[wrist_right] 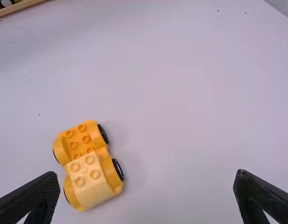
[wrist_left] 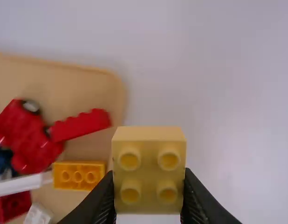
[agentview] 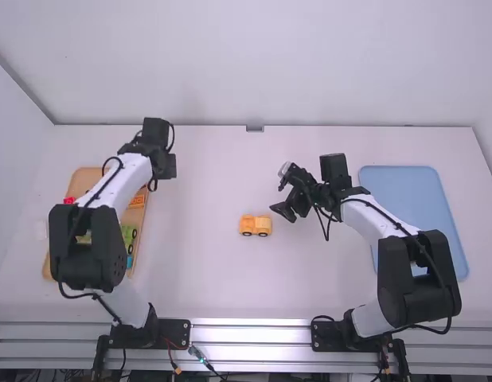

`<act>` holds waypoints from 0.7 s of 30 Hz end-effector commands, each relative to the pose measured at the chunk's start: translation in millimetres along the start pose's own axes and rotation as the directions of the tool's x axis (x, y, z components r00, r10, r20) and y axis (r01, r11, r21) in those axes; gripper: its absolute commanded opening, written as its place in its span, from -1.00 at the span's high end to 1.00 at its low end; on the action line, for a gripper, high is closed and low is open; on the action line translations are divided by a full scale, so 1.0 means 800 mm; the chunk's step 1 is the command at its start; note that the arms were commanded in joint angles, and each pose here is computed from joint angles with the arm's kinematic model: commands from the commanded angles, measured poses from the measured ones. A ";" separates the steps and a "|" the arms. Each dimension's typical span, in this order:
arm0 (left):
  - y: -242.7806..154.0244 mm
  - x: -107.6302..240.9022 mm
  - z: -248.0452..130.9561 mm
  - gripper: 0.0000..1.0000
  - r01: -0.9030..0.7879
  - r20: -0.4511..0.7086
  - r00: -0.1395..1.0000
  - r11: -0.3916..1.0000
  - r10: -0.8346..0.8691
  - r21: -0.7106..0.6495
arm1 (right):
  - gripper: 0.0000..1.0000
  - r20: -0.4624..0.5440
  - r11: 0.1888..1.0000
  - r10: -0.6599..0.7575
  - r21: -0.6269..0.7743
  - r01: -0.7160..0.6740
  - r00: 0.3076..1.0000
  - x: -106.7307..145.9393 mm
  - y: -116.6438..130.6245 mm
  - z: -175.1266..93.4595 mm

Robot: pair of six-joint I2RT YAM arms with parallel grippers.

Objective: Assemble lego blocks to make yellow taxi

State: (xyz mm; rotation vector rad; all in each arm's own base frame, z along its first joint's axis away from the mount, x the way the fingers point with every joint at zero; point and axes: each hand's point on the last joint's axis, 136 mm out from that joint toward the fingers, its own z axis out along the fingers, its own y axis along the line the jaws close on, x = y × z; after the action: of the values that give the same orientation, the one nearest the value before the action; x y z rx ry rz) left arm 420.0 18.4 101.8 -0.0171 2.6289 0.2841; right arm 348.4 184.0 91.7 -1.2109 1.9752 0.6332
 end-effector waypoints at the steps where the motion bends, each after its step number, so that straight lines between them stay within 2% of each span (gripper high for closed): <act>1: -0.068 0.030 -0.018 0.91 -0.449 0.087 0.894 0.876 0.441 0.178 | -0.98 0.009 1.000 -0.001 0.001 0.001 1.000 -0.005 -0.001 -0.002; 2: -0.068 0.030 -0.018 0.91 -0.449 0.087 0.894 0.876 0.441 0.178 | -0.98 0.009 1.000 -0.001 0.001 0.001 1.000 -0.005 -0.001 -0.002; 3: -0.098 0.048 -0.028 0.90 -0.588 0.144 0.808 0.774 0.571 0.236 | -0.98 0.008 1.000 -0.001 0.001 0.001 1.000 -0.005 -0.001 -0.002; 5: -0.131 0.070 -0.039 0.80 -0.720 0.225 0.692 0.633 0.686 0.286 | -0.98 0.010 1.000 -0.002 0.001 0.002 1.000 -0.005 -0.002 -0.002; 6: -0.136 0.073 -0.040 0.79 -0.739 0.239 0.671 0.607 0.701 0.293 | -0.98 0.010 1.000 -0.002 0.002 0.002 1.000 -0.005 -0.002 -0.002; 9: -0.174 0.108 -0.051 0.82 -0.896 0.382 0.420 0.309 0.823 0.320 | -0.98 0.011 1.000 -0.003 0.003 0.003 1.000 -0.006 -0.002 -0.002; 10: -0.176 0.111 -0.052 0.82 -0.904 0.394 0.399 0.284 0.828 0.320 | -0.98 0.011 1.000 -0.003 0.003 0.003 1.000 -0.006 -0.002 -0.002; 13: -0.189 0.135 -0.054 0.84 -0.945 0.479 0.235 0.083 0.846 0.317 | -0.98 0.011 1.000 -0.002 0.003 0.002 1.000 -0.005 -0.002 -0.002; 18: -0.199 0.158 -0.050 0.83 -0.945 0.554 0.102 -0.093 0.827 0.313 | -0.98 0.011 1.000 -0.003 0.003 0.003 1.000 -0.006 -0.002 -0.002; 21: -0.205 0.169 -0.039 0.82 -0.928 0.566 0.096 -0.132 0.819 0.349 | -0.98 0.011 1.000 -0.003 0.003 0.003 1.000 -0.006 -0.002 -0.002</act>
State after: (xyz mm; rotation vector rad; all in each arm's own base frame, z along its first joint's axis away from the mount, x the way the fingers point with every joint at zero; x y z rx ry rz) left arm 302.5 -134.6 40.3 1.9763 1.9761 -0.2125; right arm 348.6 183.9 91.9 -1.2109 1.9738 0.6326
